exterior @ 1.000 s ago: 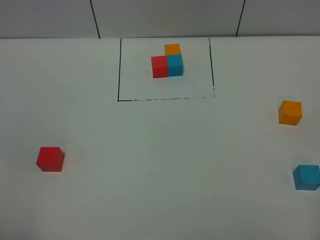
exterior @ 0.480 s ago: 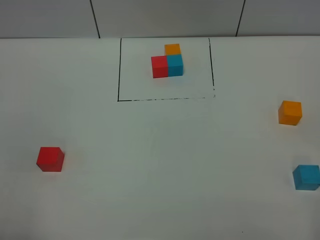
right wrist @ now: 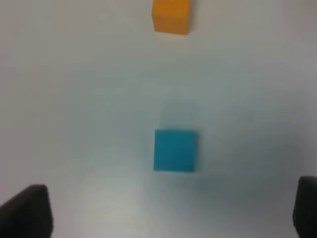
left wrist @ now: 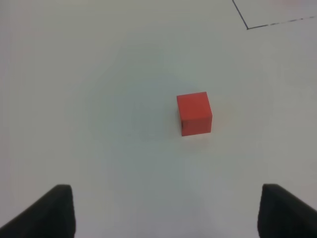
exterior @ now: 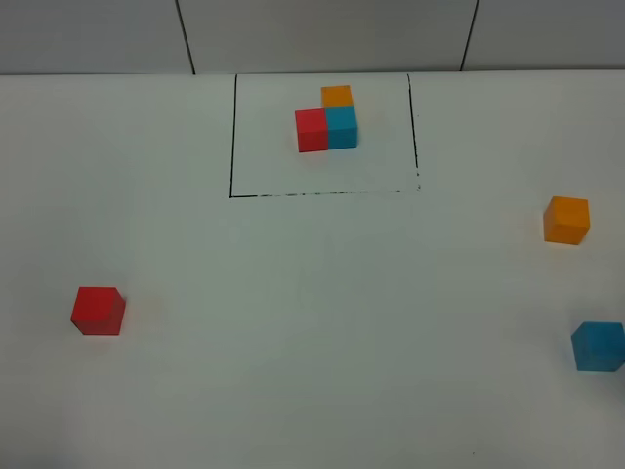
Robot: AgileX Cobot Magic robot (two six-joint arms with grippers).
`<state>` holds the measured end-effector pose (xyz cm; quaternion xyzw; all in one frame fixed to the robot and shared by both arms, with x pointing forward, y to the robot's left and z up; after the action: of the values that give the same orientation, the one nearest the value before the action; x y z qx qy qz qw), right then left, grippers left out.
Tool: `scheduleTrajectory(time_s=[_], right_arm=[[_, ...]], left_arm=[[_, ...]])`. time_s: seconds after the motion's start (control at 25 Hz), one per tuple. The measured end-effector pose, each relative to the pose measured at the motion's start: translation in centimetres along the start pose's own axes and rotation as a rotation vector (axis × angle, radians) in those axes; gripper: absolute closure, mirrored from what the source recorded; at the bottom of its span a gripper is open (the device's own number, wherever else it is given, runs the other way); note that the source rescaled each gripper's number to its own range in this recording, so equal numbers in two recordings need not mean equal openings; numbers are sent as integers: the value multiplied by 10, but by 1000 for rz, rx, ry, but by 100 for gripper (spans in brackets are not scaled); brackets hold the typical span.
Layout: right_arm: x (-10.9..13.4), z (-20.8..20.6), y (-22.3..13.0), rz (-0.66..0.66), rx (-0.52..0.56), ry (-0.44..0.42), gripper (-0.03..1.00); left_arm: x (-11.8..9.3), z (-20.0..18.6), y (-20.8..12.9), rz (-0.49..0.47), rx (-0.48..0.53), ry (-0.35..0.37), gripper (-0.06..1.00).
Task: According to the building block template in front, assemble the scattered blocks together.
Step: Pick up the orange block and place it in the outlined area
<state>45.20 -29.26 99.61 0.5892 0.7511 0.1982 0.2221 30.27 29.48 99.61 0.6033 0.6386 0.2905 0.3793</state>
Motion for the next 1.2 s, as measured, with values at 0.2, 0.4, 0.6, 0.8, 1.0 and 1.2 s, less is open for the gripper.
scheduleTrajectory(time_s=[0.2,0.4,0.6,0.8,1.0,1.2], right_arm=[[-6,59,31,35,42,29,-3],[-10,108,51,71,92,54,-3],[-13,143,73,97,152,87,-3],[-14,175,76,99,230,108,-3],[-14,205,69,101,264,107,-3],[-17,215,72,85,233,95,-3]], left_arm=[[0,0,0,0,0,0,24],[0,0,0,0,0,0,24],[0,0,0,0,0,0,24],[0,0,0,0,0,0,24],[0,0,0,0,0,0,24],[0,0,0,0,0,0,24]])
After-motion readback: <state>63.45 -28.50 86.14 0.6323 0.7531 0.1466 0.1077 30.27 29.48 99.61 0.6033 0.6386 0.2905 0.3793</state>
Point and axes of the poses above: a point on each arm's last joint axis where the gripper is mounted, z pointing out along that axis toward the gripper, x along the wrist's bending axis when the last joint is at zero, y = z × x, the point moved 9 cm from there along z, pointing out along that axis toward the gripper, and after that the axes turned 14 degrees about -z, right-handed, at the moved point
